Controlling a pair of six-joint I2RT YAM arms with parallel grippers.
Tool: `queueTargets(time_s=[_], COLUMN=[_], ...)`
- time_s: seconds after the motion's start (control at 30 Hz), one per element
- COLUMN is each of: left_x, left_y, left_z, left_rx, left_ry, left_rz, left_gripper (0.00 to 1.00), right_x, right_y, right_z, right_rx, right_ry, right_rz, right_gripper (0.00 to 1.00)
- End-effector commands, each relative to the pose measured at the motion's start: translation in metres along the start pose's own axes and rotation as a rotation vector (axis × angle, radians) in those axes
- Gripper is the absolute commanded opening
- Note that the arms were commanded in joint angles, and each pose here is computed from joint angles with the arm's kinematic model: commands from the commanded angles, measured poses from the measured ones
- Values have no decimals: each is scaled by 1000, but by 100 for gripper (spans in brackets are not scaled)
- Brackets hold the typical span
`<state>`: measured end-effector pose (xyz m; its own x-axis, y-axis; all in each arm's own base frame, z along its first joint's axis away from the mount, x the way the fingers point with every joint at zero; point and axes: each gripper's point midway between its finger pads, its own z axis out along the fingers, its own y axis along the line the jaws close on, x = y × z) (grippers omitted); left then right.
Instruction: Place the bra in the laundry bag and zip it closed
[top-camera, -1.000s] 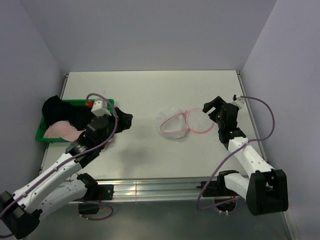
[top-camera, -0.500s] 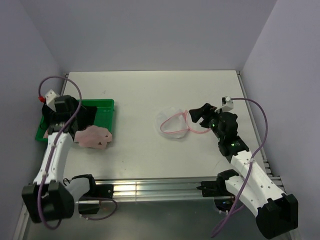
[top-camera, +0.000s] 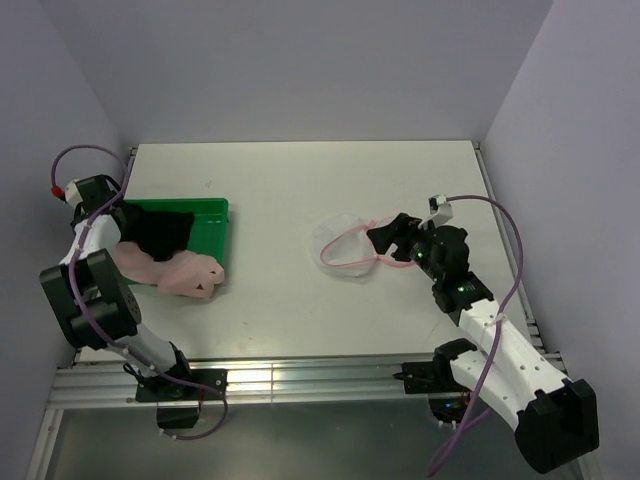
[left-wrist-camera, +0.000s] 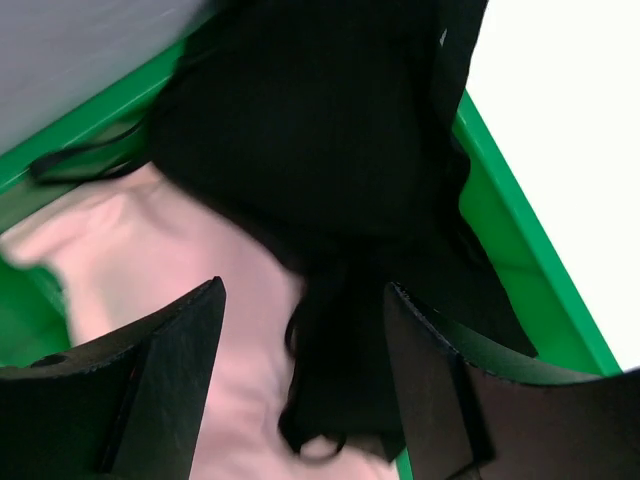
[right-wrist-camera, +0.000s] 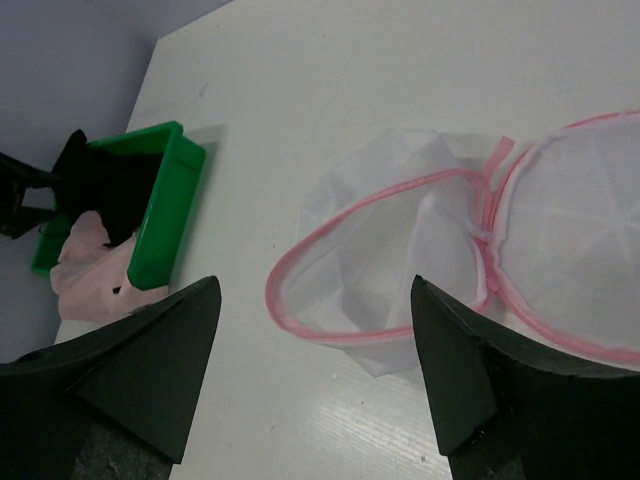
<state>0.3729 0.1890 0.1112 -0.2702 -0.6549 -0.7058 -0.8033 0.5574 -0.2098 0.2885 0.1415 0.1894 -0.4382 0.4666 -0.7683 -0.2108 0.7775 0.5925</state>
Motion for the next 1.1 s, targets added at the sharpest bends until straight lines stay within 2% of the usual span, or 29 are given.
queueTargets(time_s=[0.0, 0.23, 0.43, 0.57, 0.67, 0.7, 0.77, 0.8, 1.0, 1.07], left_x=[-22, -37, -34, -31, -29, -29, -25, -21, -38, -64], left_y=[-18, -19, -20, -23, -28, -30, -33, -31, -41, -54], left_z=[17, 39, 62, 74, 80, 81, 81, 80, 37, 4], left_rx=[44, 4, -19, -19, 1, 8, 29, 32, 120, 197], left_ry=[-54, -105, -79, -67, -62, -59, -38, -28, -103, -194], left_rz=[30, 33, 67, 89, 93, 88, 96, 95, 1, -38], left_gripper=[72, 74, 78, 71, 61, 51, 22, 2, 0, 0], right_x=[-2, 7, 7, 2, 5, 5, 6, 7, 10, 14], right_y=[15, 23, 30, 33, 37, 36, 35, 36, 35, 38], right_z=[2, 7, 4, 0, -1, 0, 2, 3, 6, 7], right_rx=[-55, -63, -78, -92, -111, -107, -103, -106, -100, -117], right_ry=[5, 42, 40, 12, 25, 22, 27, 34, 38, 55], right_rz=[-39, -85, -100, -102, -108, -107, -106, -108, -109, -109], right_gripper=[83, 83, 83, 83, 83, 83, 83, 83, 82, 82])
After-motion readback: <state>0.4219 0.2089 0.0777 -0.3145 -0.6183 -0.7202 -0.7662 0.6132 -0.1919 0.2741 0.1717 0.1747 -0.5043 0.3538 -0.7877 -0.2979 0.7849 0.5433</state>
